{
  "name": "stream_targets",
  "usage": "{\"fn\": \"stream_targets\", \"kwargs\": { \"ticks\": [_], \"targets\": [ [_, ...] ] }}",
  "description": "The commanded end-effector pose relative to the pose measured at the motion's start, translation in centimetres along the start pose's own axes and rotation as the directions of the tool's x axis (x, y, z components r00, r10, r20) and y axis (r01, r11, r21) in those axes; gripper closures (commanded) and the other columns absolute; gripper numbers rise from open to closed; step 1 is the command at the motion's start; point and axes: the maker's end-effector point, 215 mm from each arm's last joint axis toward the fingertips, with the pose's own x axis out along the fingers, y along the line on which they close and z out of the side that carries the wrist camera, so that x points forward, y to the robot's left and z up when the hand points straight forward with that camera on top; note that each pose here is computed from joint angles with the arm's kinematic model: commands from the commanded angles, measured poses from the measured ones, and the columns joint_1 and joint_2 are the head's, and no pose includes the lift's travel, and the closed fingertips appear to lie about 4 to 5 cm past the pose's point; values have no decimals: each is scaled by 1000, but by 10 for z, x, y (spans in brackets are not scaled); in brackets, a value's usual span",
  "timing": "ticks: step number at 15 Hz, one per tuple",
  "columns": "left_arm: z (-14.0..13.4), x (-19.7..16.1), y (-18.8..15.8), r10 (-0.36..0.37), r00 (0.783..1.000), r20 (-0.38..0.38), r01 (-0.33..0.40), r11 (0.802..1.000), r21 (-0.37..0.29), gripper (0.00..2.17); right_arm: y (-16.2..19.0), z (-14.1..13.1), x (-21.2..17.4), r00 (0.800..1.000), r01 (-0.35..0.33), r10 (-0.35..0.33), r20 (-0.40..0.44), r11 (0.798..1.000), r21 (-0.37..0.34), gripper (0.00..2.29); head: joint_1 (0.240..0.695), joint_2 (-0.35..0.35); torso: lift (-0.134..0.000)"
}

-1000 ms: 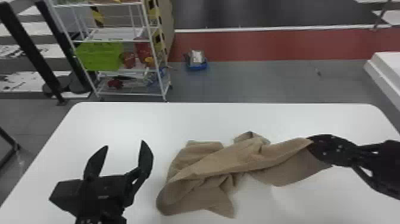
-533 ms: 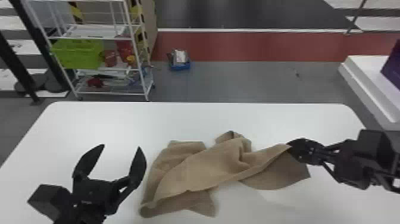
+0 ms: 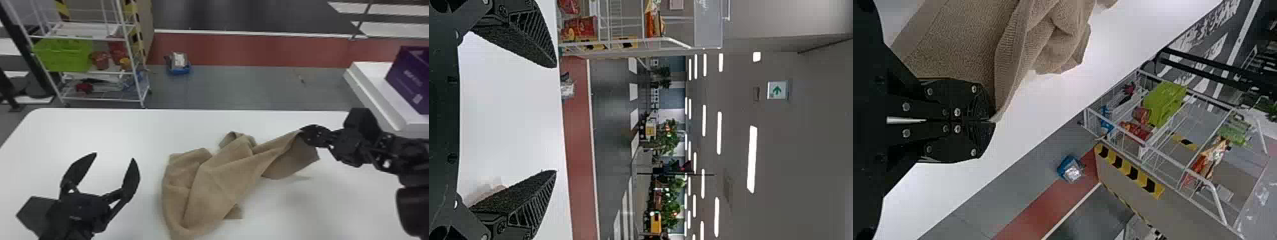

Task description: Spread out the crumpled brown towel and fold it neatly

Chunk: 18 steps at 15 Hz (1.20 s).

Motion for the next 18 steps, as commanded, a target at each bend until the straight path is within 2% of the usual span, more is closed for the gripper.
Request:
{"fn": "stream_targets", "kwargs": {
  "ticks": [1,2,3,4,5,6,7,8,9,10,13,15,16,17,18],
  "targets": [
    [-10,1,-8,-29,999,-32,31,997,67,147,-3,-15,13,1000,9,-9,-3,998,64,1504,695,-65,-122],
    [-14,1,-11,-40,998,-44,45,994,98,151,4,-8,14,999,-10,4,44,992,125,1504,695,-72,-122],
    [-18,0,-10,-40,998,-51,45,994,101,151,13,1,11,996,-43,23,91,974,221,1504,695,-77,-122],
    [-19,0,-10,-39,998,-54,44,994,99,151,14,21,4,990,-60,22,143,963,262,1504,695,-76,-122],
    [-19,0,-10,-37,998,-53,42,994,98,151,16,53,-6,973,-83,11,232,949,305,1504,695,-71,-122],
    [-19,0,-10,-34,998,-53,39,994,98,151,16,89,-16,950,-121,3,311,924,363,1504,695,-63,-122],
    [-17,0,-10,-35,998,-49,40,994,98,151,16,125,-26,925,-156,-4,379,908,389,1504,695,-35,-122],
    [-15,-2,-13,-42,998,-48,47,994,102,151,10,162,-37,889,-189,-22,457,892,411,1504,695,-19,-122],
    [-14,-4,-15,-57,997,-49,62,992,105,151,-3,186,-43,869,-201,-55,491,869,452,1504,695,2,-122],
    [-13,-8,-17,-67,996,-52,73,991,112,151,-14,205,-47,859,-202,-71,507,862,465,1504,695,16,-122],
    [-13,-15,-29,-118,991,-58,125,984,127,151,-44,260,-55,839,-184,-100,534,872,454,1504,695,41,-122],
    [-13,-17,-40,-161,985,-60,168,977,133,151,-62,284,-58,833,-160,-123,539,880,447,1504,695,46,-122],
    [-14,-19,-48,-192,979,-65,199,971,133,151,-73,300,-57,832,-138,-138,537,886,442,1504,691,44,-122],
    [-12,-22,-59,-233,970,-62,240,963,127,151,-80,312,-53,840,-132,-140,524,885,447,1504,679,40,-122],
    [-10,-25,-70,-276,959,-62,282,951,125,151,-83,328,-50,840,-118,-143,523,894,433,1504,667,35,-122]
  ]
}}
